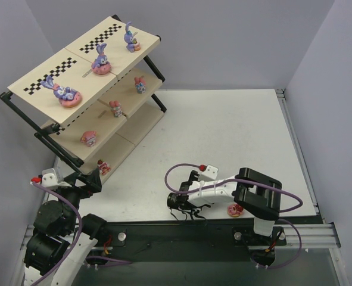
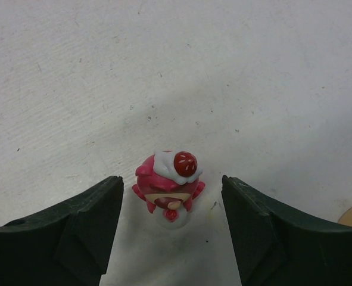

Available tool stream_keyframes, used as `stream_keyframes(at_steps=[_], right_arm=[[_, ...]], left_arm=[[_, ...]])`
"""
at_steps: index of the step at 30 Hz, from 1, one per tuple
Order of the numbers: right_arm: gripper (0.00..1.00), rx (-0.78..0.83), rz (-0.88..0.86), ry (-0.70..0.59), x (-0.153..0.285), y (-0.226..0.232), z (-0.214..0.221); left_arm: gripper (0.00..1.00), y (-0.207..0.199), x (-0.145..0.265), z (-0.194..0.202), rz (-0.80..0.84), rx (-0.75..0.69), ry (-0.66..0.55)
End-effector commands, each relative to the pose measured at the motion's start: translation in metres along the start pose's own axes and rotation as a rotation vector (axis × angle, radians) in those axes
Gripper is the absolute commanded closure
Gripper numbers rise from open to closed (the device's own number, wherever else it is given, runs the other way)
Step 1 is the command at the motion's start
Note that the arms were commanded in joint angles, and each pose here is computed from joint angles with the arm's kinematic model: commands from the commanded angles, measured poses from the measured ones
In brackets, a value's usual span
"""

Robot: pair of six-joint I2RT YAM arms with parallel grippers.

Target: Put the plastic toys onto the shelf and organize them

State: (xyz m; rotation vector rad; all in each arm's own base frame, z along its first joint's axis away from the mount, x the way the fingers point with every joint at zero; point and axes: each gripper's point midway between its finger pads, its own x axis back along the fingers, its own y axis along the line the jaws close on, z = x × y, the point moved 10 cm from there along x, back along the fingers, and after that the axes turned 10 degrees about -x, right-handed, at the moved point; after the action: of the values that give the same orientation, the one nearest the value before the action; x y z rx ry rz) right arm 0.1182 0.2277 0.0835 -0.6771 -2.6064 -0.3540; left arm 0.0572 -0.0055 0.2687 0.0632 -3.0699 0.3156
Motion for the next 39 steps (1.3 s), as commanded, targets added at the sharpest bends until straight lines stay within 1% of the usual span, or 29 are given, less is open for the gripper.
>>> stream_keyframes(at_steps=[1, 2, 4, 5, 7, 9, 10, 12, 13, 16, 20, 21, 22, 24, 25, 27, 28, 29, 30, 31, 32, 33, 34, 37, 38, 39], right_arm=[[0.35, 0.021, 0.013, -0.045, -0.007, -0.004, -0.002], [0.39, 0.022, 0.014, -0.045, -0.007, -0.003, -0.002], [0.43, 0.024, 0.014, -0.054, -0.008, -0.002, -0.003], [0.47, 0.026, 0.013, -0.056, -0.009, -0.002, -0.003], [0.5, 0.026, 0.017, -0.056, -0.01, 0.0, -0.003], [0.56, 0.036, 0.015, -0.058, -0.01, 0.001, -0.003], [0.62, 0.033, 0.011, -0.06, -0.01, 0.003, -0.003], [0.69, 0.045, 0.009, -0.063, -0.01, 0.004, -0.002], [0.79, 0.042, 0.005, -0.066, -0.01, 0.007, -0.003], [1.0, 0.052, -0.014, -0.084, -0.009, 0.012, -0.005], [1.0, 0.057, -0.081, -0.117, -0.002, 0.031, -0.015], [1.0, 0.124, -0.099, -0.13, -0.001, 0.035, -0.019], [1.0, 0.096, -0.144, -0.121, 0.001, 0.048, -0.017], [1.0, 0.099, -0.197, -0.099, 0.0, 0.06, -0.019], [1.0, 0.097, -0.302, -0.037, 0.006, 0.08, -0.02], [1.0, 0.098, -0.4, 0.023, -0.003, 0.088, -0.017], [1.0, 0.103, -0.489, 0.055, 0.001, 0.103, -0.018], [1.0, 0.128, -0.506, 0.051, 0.0, 0.11, -0.021], [1.0, 0.131, -0.54, 0.043, 0.006, 0.126, -0.028], [1.0, 0.211, -0.594, 0.042, 0.005, 0.135, -0.023], [1.0, 0.224, -0.629, 0.041, 0.005, 0.144, -0.024], [1.0, 0.19, -0.689, 0.027, 0.01, 0.162, -0.033], [1.0, 0.28, -0.725, 0.026, 0.006, 0.168, -0.025], [1.0, 0.298, -0.809, 0.005, -0.001, 0.199, -0.031], [1.0, 0.329, -0.885, 0.028, -0.003, 0.206, -0.03], [1.0, 0.297, -0.917, 0.017, -0.013, 0.215, -0.038]], left_arm=[[0.03, 0.005, 0.014, -0.01, 0.032, 0.057, -0.134], [0.03, 0.005, 0.013, -0.009, 0.031, 0.055, -0.131], [0.03, 0.005, 0.014, -0.01, 0.031, 0.056, -0.133], [0.03, 0.005, 0.014, -0.01, 0.032, 0.058, -0.134], [0.03, 0.005, 0.014, -0.01, 0.032, 0.057, -0.134], [0.03, 0.005, 0.014, -0.01, 0.031, 0.056, -0.133], [0.03, 0.005, 0.014, -0.01, 0.032, 0.057, -0.134], [0.03, 0.005, 0.014, -0.01, 0.032, 0.057, -0.134], [0.03, 0.005, 0.014, -0.01, 0.032, 0.057, -0.135], [0.03, 0.005, 0.014, -0.01, 0.032, 0.057, -0.134], [0.03, 0.005, 0.015, -0.01, 0.034, 0.058, -0.139], [0.03, 0.005, 0.014, -0.01, 0.034, 0.058, -0.139], [0.03, 0.005, 0.015, -0.01, 0.035, 0.059, -0.142], [0.03, 0.005, 0.015, -0.01, 0.035, 0.06, -0.143], [0.03, 0.005, 0.015, -0.01, 0.036, 0.061, -0.146], [0.03, 0.006, 0.016, -0.01, 0.035, 0.063, -0.149], [0.03, 0.006, 0.016, -0.011, 0.034, 0.063, -0.15], [0.03, 0.006, 0.016, -0.01, 0.033, 0.061, -0.149], [0.03, 0.006, 0.016, -0.011, 0.034, 0.064, -0.152], [0.03, 0.006, 0.016, -0.01, 0.034, 0.062, -0.15], [0.02, 0.006, 0.016, -0.01, 0.035, 0.062, -0.15], [0.03, 0.006, 0.016, -0.01, 0.035, 0.062, -0.15], [0.03, 0.006, 0.016, -0.011, 0.034, 0.062, -0.152], [0.03, 0.007, 0.017, -0.012, 0.027, 0.066, -0.157], [0.03, 0.007, 0.017, -0.011, 0.025, 0.065, -0.155], [0.03, 0.007, 0.017, -0.012, 0.026, 0.066, -0.156]])
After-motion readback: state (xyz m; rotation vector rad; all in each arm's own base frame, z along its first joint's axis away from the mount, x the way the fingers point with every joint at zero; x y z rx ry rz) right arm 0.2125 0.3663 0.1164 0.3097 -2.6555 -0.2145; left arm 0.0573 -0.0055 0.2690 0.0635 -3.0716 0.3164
